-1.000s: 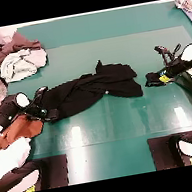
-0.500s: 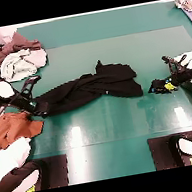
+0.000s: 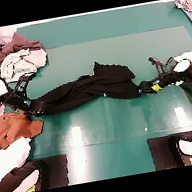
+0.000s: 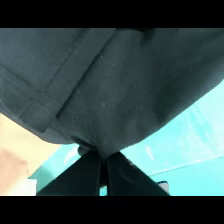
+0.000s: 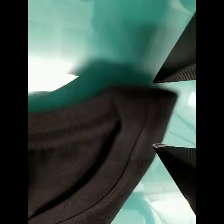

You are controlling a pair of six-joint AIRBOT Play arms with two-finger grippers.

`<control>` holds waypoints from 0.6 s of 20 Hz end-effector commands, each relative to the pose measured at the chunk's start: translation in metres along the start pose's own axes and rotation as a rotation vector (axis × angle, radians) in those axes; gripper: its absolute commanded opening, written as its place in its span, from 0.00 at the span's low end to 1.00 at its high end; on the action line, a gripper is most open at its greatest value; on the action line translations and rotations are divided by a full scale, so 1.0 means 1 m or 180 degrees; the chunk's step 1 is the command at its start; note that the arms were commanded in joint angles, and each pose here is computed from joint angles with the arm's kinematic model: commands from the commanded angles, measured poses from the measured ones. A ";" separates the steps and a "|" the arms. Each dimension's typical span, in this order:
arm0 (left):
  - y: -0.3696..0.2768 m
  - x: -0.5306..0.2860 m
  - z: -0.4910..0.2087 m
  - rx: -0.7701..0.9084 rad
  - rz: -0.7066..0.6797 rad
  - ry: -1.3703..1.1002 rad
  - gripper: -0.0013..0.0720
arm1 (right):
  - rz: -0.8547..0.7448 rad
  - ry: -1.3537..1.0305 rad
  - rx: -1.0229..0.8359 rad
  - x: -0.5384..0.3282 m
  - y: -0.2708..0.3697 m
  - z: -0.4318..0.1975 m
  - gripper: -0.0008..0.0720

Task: Fold the shirts.

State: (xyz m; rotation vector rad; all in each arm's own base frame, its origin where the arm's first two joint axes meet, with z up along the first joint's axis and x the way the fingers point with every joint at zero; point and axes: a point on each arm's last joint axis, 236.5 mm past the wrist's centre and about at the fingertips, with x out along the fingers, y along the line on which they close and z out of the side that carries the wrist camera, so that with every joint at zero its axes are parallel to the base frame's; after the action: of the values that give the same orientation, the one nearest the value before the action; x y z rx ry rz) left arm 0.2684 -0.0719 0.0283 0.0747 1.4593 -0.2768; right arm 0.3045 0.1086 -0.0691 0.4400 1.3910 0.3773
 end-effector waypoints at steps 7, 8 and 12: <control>-0.023 -0.016 0.000 -0.0013 -0.0285 0.0006 0.06 | 0.0300 -0.0420 -0.0172 -0.047 0.056 0.058 0.03; -0.028 -0.030 0.009 -0.0007 -0.0333 -0.0126 0.06 | 0.0311 -0.0637 -0.0198 -0.073 0.061 0.075 0.03; -0.022 -0.129 0.058 -0.0120 -0.0112 -0.1012 0.06 | 0.0222 -0.1531 -0.0429 -0.207 0.075 0.120 0.03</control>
State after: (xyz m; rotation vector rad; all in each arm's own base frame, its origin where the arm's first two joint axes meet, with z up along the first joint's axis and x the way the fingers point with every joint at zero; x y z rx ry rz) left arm 0.2923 -0.0926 0.1065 -0.0021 1.2903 -0.3216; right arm 0.3870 0.0934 0.0834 0.4610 1.0339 0.4210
